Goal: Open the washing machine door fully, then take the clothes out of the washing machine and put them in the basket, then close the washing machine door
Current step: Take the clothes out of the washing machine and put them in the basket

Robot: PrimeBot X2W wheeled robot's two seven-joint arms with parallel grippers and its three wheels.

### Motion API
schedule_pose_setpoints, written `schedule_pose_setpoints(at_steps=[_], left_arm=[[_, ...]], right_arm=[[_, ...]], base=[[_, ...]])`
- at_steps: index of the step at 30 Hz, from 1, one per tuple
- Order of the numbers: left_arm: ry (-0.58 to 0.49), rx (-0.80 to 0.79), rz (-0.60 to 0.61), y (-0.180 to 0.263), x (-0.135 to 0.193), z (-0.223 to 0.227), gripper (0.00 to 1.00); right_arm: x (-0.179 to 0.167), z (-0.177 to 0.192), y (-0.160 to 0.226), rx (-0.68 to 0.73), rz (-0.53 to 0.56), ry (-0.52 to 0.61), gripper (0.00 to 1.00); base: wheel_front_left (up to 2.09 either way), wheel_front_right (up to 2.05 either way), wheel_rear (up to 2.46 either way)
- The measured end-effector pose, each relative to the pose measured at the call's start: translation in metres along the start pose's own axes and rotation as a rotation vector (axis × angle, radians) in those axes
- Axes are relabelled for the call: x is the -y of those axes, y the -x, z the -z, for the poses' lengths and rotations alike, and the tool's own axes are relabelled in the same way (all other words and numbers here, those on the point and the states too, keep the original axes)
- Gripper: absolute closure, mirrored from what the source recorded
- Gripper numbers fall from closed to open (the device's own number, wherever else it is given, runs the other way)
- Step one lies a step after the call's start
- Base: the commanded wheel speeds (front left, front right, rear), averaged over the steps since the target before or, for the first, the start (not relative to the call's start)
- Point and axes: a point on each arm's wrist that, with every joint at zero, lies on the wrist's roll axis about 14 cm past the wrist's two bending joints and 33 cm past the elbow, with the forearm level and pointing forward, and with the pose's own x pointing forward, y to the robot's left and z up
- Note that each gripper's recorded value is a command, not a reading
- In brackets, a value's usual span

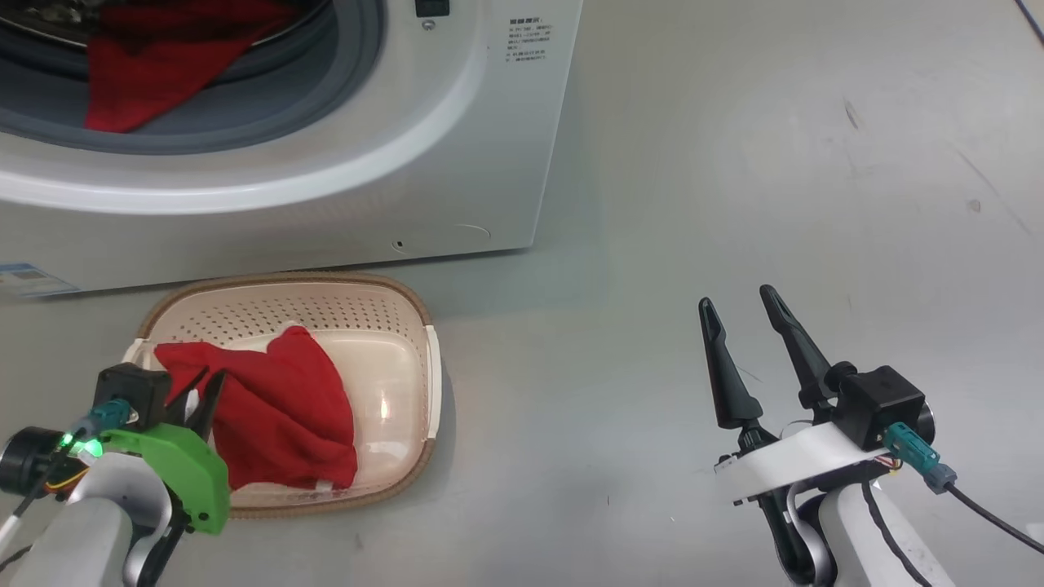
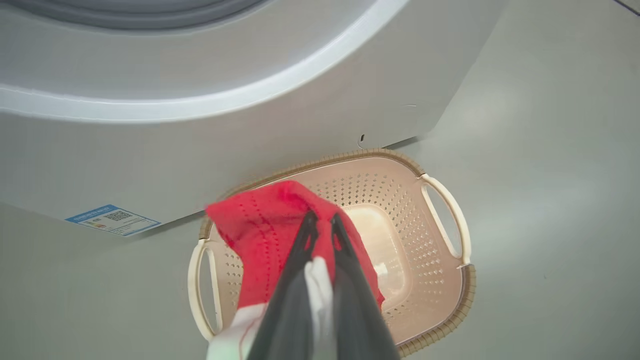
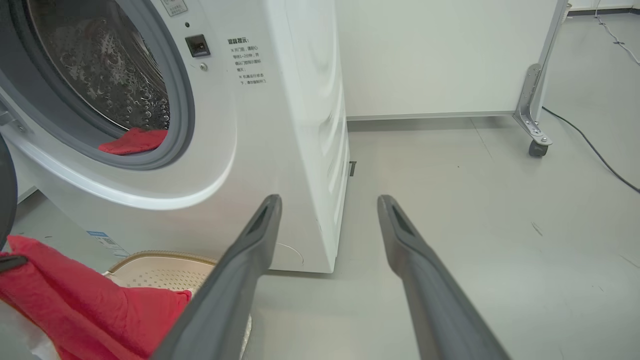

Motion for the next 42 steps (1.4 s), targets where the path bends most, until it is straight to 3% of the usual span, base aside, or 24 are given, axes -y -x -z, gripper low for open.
schedule_pose_setpoints(at_steps=[15,30,31,32,33,42], left_arm=[[-0.024,-0.199,0.045,-0.063,-0.007,0.055,1.0],[-0.002,-0.342,0.056,-0.086,-0.006,0.106,1.0],[-0.002,-0.349,0.057,-0.087,-0.006,0.108,0.95],[-0.001,-0.355,0.057,-0.088,-0.006,0.11,0.53],[-0.001,-0.358,0.056,-0.09,-0.006,0.111,0.02],[0.012,-0.369,0.052,-0.09,-0.004,0.114,0.0]], right_arm=[[0.029,0.022,-0.015,-0.057,0.075,-0.017,0.0],[0.049,0.033,-0.016,-0.092,0.145,-0.017,0.0],[0.05,0.033,-0.016,-0.091,0.149,-0.017,0.0],[0.052,0.033,-0.017,-0.09,0.151,-0.014,0.0],[0.053,0.032,-0.018,-0.088,0.153,-0.012,0.0],[0.054,0.028,-0.02,-0.076,0.165,-0.012,0.0]], base=[[0.0,0.0,0.0],[0.0,0.0,0.0],[0.0,0.0,0.0],[0.0,0.0,0.0],[0.0,0.0,0.0],[0.0,0.0,0.0]])
